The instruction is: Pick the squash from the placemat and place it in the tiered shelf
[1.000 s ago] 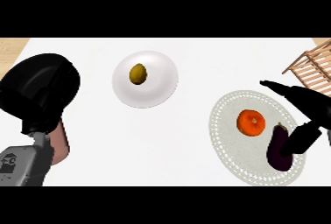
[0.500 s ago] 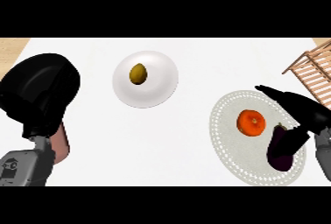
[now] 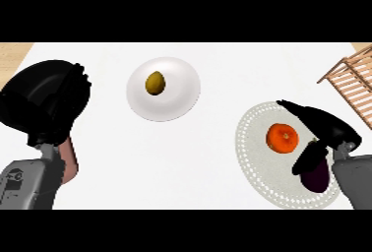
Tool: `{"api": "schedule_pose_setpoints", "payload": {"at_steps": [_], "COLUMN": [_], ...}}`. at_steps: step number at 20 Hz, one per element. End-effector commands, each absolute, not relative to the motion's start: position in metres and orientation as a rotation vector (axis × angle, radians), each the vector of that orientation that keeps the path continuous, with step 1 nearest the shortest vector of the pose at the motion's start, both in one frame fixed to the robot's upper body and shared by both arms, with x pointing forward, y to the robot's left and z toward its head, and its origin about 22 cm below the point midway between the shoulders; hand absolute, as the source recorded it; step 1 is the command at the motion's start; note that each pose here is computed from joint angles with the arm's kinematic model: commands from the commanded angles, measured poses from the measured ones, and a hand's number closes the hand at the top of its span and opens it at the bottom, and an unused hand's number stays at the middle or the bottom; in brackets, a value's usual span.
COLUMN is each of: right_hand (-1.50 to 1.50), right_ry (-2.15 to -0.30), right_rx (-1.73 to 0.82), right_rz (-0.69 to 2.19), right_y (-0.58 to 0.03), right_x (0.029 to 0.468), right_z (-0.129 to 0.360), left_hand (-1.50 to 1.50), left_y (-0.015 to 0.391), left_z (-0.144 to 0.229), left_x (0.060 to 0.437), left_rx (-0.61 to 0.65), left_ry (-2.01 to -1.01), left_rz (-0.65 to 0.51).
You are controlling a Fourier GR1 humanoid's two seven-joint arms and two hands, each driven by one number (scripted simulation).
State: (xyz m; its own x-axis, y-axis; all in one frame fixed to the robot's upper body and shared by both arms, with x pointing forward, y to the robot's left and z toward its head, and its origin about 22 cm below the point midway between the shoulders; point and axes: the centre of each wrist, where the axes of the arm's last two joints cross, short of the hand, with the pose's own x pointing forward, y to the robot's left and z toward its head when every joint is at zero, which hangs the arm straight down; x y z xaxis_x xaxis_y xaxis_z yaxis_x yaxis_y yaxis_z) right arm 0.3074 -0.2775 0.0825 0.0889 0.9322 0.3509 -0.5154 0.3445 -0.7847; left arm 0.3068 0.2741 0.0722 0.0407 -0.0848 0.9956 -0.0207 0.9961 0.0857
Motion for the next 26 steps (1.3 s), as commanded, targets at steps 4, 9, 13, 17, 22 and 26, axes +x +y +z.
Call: {"api": "schedule_pose_setpoints", "payload": {"at_steps": [4,9,13,17,22,26], "right_hand": [-1.5,1.5,1.5,1.5,1.5,1.5], "right_ry": [-0.927,-0.917,-1.031,-1.091,-1.182,-1.224], "right_rx": [-0.492,-0.469,-0.56,-0.584,-0.613,-0.62], "right_rz": [1.155,1.199,1.267,1.218,1.179,1.28], "right_y": [-0.294,-0.264,-0.272,-0.267,-0.235,-0.163], "right_x": [0.303,0.321,0.314,0.318,0.268,0.201], "right_z": [0.048,0.047,0.042,0.031,0.044,0.042], "left_hand": [0.0,0.0,0.0,0.0,0.0,0.0], "left_y": [0.278,0.261,0.293,0.29,0.294,0.282], "left_z": [0.082,0.085,0.07,0.071,0.066,0.06], "left_x": [0.305,0.297,0.295,0.306,0.291,0.292], "left_rx": [0.088,0.082,0.076,0.082,0.088,0.104], "left_ry": [-1.518,-1.524,-1.53,-1.517,-1.518,-1.504], "left_rz": [-0.045,-0.048,-0.059,-0.07,-0.038,-0.031]}}
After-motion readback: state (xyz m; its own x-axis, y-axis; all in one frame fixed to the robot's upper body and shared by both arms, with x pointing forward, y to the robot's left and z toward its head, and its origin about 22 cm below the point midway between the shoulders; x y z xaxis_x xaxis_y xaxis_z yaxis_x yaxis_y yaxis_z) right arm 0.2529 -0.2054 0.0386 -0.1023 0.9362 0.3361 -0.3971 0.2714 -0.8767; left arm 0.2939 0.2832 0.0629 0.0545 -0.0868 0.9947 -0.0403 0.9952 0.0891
